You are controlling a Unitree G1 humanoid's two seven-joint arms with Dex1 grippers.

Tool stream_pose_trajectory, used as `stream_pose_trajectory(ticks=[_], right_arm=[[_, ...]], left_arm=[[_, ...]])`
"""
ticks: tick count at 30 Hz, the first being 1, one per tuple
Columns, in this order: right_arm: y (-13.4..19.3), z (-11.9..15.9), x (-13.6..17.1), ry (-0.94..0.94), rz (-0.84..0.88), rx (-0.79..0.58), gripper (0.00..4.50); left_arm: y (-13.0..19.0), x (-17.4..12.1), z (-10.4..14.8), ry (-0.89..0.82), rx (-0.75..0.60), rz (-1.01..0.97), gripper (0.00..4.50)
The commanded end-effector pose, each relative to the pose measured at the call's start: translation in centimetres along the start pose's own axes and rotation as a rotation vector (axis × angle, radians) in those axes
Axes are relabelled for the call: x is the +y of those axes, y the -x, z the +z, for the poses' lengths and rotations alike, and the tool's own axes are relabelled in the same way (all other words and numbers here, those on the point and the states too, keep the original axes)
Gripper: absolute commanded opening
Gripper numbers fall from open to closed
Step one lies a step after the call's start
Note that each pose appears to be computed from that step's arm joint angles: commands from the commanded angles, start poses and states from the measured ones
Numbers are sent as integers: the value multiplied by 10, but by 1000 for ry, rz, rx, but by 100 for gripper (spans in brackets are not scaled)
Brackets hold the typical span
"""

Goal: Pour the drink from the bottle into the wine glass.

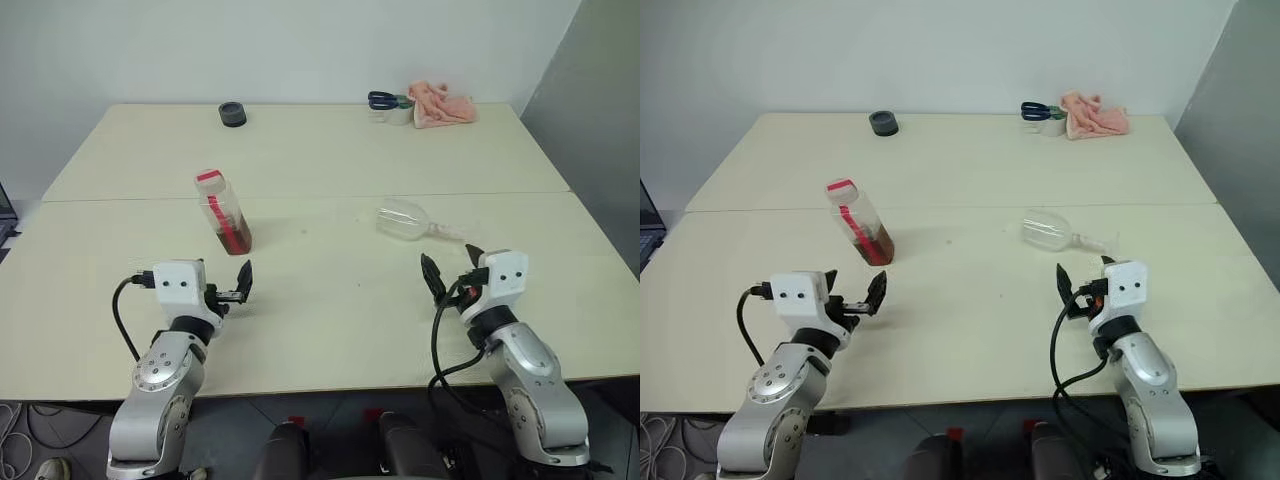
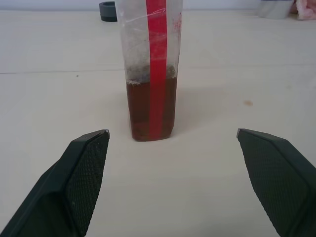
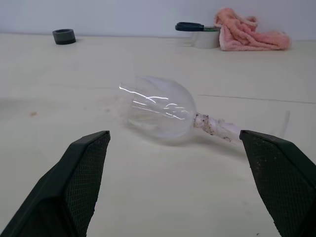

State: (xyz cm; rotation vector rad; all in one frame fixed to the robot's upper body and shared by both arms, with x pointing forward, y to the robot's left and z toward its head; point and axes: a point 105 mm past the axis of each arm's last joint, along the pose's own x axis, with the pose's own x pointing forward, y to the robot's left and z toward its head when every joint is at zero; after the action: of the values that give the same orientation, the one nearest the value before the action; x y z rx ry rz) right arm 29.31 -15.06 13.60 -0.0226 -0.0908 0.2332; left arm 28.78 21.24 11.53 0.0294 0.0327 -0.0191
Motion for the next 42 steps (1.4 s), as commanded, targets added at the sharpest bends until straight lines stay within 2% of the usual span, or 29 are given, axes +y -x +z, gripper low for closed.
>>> stream_pose_trajectory(ticks=[1,22,24,29,34,42], right_arm=[[2,17,0,22,8,-67,450],[0,23,0,40,13,-93,450],[-5,30,5,39,64,-110,450],[-25,62,35,19,386,-188,450],[-23,78,72,-24,740,-179,450],[-18,90,97,-80,879,-177,450]], left_arm=[[5,3,13,-17,-53,20,447],[-4,10,18,-4,-97,42,447],[-6,12,20,-5,-104,54,447],[-17,18,26,-30,-132,66,447],[-28,17,34,-32,-162,61,447],[-41,7,50,-36,-217,21,447]])
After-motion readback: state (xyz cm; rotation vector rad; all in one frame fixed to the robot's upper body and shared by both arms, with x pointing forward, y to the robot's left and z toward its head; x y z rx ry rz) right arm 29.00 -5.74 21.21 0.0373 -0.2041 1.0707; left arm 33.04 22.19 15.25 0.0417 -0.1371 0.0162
